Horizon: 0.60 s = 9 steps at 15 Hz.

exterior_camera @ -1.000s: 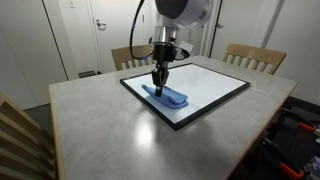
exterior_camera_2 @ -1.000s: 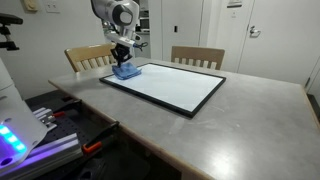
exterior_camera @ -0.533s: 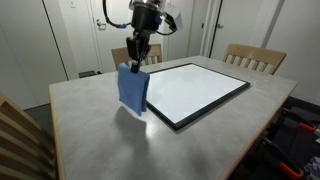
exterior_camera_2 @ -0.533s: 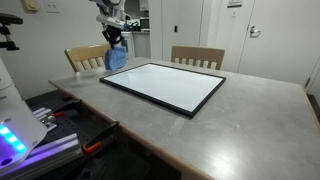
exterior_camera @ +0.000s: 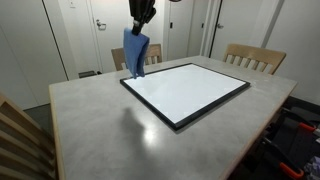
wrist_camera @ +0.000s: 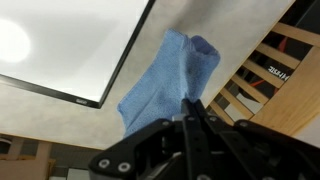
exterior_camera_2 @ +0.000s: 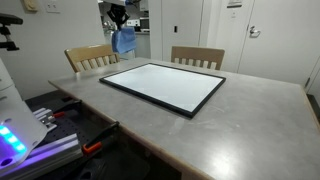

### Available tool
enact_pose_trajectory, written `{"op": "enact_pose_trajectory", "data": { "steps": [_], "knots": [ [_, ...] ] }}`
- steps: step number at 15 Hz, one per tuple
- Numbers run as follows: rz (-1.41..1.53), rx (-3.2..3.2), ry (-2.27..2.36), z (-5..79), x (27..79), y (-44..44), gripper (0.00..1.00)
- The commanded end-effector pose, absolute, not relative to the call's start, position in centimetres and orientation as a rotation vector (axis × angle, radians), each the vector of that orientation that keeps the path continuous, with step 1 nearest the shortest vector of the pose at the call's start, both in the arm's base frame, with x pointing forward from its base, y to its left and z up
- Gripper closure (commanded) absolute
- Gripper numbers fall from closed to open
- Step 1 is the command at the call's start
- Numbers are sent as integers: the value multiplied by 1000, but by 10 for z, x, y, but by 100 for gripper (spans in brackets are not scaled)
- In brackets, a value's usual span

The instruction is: Wipe the whiteboard with the blue towel

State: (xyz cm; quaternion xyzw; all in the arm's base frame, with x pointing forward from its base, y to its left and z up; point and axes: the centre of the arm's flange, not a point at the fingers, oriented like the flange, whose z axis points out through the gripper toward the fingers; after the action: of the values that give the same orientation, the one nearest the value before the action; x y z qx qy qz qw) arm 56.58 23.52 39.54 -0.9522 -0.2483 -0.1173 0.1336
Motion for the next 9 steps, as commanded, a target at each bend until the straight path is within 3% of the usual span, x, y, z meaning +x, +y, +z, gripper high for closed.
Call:
{"op": "enact_pose_trajectory", "data": {
  "steps": [1,9],
  "knots": [
    [-310,-2756,-615,366,578,194,99],
    [-114,-2724,-688,309,611,201,99]
  ]
}}
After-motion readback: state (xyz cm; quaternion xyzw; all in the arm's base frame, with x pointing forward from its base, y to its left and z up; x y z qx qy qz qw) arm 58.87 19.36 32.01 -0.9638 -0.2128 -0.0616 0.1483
